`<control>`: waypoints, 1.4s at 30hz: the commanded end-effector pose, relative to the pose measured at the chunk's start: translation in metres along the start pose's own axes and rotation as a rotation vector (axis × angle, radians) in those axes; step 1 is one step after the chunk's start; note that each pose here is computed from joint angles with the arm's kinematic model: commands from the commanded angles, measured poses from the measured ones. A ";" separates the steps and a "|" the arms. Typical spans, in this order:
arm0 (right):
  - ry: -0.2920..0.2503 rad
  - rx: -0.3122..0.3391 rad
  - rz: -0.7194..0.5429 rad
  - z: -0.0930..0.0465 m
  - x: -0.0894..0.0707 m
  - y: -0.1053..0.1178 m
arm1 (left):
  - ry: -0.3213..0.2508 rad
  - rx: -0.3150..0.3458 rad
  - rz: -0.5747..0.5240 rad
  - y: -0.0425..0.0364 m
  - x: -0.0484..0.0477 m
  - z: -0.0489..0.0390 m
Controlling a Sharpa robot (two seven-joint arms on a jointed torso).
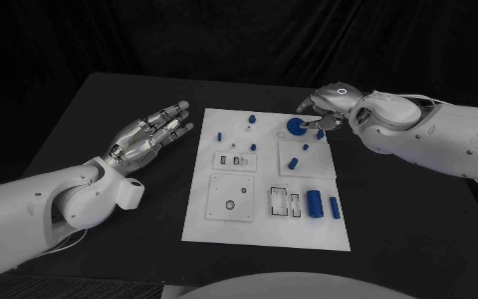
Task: Assemble the parts on the task board
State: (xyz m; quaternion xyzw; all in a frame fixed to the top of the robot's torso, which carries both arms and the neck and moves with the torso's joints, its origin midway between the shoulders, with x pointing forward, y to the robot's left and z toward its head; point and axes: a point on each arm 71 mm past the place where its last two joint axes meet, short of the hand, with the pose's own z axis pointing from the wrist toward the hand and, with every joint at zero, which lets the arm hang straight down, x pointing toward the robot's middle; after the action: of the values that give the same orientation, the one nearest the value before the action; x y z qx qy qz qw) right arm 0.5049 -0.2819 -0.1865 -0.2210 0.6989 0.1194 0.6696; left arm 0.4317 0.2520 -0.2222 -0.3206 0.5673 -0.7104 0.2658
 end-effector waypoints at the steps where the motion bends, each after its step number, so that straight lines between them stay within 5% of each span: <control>1: 0.050 0.043 0.001 0.001 0.006 -0.003 | 0.016 0.043 -0.008 -0.0037 0.0017 0.0013; 42: 0.150 0.048 -0.016 0.020 0.032 -0.002 | 0.025 0.038 -0.015 -0.0029 0.0028 0.0023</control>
State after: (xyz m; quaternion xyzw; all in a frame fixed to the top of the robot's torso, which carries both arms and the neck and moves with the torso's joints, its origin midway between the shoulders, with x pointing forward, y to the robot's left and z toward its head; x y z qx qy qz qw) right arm 0.5250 -0.2774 -0.2111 -0.2162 0.7340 0.0888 0.6376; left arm 0.4320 0.2507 -0.2224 -0.3192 0.5676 -0.7126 0.2611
